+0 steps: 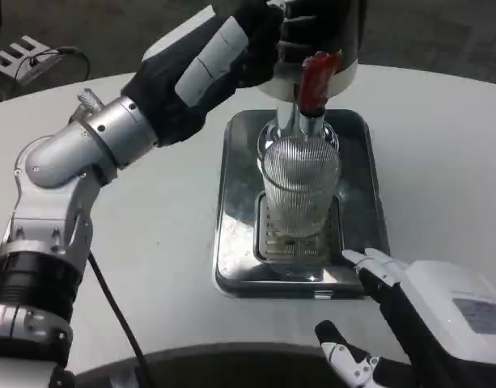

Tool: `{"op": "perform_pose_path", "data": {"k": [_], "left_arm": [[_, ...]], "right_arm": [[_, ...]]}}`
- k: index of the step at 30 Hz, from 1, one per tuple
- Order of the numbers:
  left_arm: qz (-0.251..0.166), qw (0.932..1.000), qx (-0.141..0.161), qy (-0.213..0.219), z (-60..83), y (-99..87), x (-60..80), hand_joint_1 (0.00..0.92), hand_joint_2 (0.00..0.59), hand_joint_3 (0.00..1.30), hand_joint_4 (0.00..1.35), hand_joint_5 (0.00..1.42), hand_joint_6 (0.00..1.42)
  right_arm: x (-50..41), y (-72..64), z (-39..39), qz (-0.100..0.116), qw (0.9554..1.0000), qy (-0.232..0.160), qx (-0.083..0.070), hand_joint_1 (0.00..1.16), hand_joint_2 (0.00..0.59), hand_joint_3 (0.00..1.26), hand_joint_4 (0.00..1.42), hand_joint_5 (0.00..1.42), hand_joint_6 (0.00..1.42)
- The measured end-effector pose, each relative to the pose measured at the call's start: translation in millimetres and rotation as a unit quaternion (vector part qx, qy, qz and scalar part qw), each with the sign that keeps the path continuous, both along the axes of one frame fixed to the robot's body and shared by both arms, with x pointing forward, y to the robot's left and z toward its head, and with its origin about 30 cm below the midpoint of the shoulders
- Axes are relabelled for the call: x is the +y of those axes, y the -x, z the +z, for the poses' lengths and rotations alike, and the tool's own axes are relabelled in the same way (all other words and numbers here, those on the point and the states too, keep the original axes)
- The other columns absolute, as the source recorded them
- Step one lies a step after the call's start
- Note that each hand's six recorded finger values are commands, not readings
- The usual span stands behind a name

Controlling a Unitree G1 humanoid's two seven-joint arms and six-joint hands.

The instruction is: Grasp the cup under the faucet to collect the drink, then remove the cup.

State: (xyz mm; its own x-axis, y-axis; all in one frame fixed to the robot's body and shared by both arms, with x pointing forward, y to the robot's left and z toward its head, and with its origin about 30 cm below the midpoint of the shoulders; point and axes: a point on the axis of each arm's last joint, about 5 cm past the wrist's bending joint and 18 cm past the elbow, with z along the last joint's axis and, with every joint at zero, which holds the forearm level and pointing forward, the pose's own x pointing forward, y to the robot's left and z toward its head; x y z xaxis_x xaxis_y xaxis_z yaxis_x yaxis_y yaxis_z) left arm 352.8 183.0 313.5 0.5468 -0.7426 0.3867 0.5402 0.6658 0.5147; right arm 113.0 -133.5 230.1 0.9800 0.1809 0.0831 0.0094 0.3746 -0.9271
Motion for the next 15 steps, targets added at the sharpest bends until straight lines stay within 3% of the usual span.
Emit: {"op": "perform_pose_path", "data": {"k": [10,15], "left_arm": [[-0.022,0.9989,0.016,-0.039,-0.7,-4.4,-11.6,0.0,0.08,0.21,0.17,0.29,0.33],[-0.024,0.9978,0.002,-0.062,1.6,-3.9,-14.5,0.0,0.079,0.22,0.17,0.29,0.33]], "right_arm": [[-0.9,1.2,-1.6,0.001,1.0,-0.005,0.006,0.38,0.461,0.17,0.1,0.13,0.15],[-1.5,3.3,-1.0,0.0,1.0,-0.006,0.004,0.38,0.461,0.17,0.1,0.13,0.15]]}}
